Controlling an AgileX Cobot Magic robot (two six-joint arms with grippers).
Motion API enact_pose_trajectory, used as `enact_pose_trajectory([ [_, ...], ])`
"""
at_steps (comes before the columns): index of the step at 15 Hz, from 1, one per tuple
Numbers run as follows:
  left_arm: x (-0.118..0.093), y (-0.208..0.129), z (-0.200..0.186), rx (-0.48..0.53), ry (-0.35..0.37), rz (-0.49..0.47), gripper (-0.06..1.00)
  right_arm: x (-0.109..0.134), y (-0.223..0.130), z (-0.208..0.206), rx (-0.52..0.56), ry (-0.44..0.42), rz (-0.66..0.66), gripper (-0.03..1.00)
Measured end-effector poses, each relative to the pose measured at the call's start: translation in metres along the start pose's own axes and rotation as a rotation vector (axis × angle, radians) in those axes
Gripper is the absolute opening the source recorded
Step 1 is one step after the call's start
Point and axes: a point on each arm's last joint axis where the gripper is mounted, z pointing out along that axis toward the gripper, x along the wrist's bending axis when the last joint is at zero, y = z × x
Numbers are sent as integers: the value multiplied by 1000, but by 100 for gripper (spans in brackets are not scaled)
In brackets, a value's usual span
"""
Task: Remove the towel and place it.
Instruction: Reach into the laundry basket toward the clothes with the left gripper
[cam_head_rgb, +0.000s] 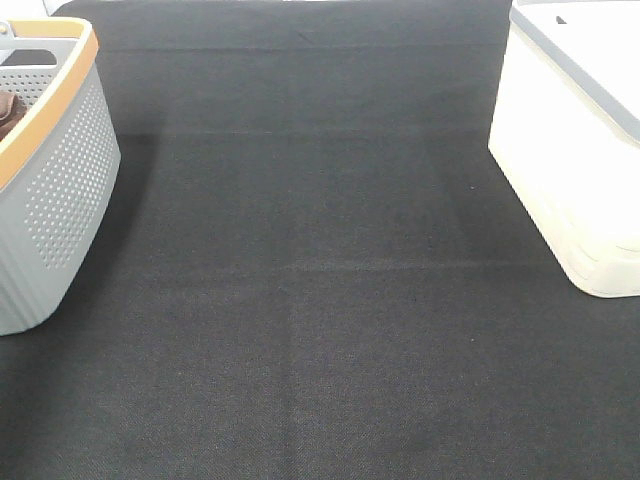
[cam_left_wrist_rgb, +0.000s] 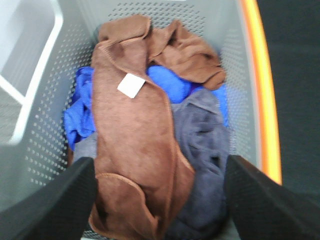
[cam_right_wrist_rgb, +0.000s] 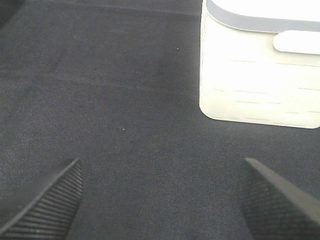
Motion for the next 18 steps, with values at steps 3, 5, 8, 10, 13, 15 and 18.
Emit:
enact_pose_trajectory([
  [3, -1, 18, 34, 61, 73, -5, 69, 0, 0, 0, 0, 0, 0, 80],
  [5, -1, 27, 54, 114, 122, 3, 69, 0, 0, 0, 0, 0, 0, 80],
  [8, -3, 36, 75, 160, 151, 15, 69, 0, 0, 0, 0, 0, 0, 80],
  [10, -4, 48, 96, 199, 173, 7, 69, 0, 0, 0, 0, 0, 0, 80],
  [13, 22, 56, 129, 257, 194, -121, 69, 0, 0, 0, 0, 1, 0, 80],
  [15, 39, 56, 146, 290, 186, -170, 69, 0, 0, 0, 0, 1, 0, 80],
  [18, 58, 58, 174, 320, 171, -238, 69, 0, 0, 0, 0, 1, 0, 80],
])
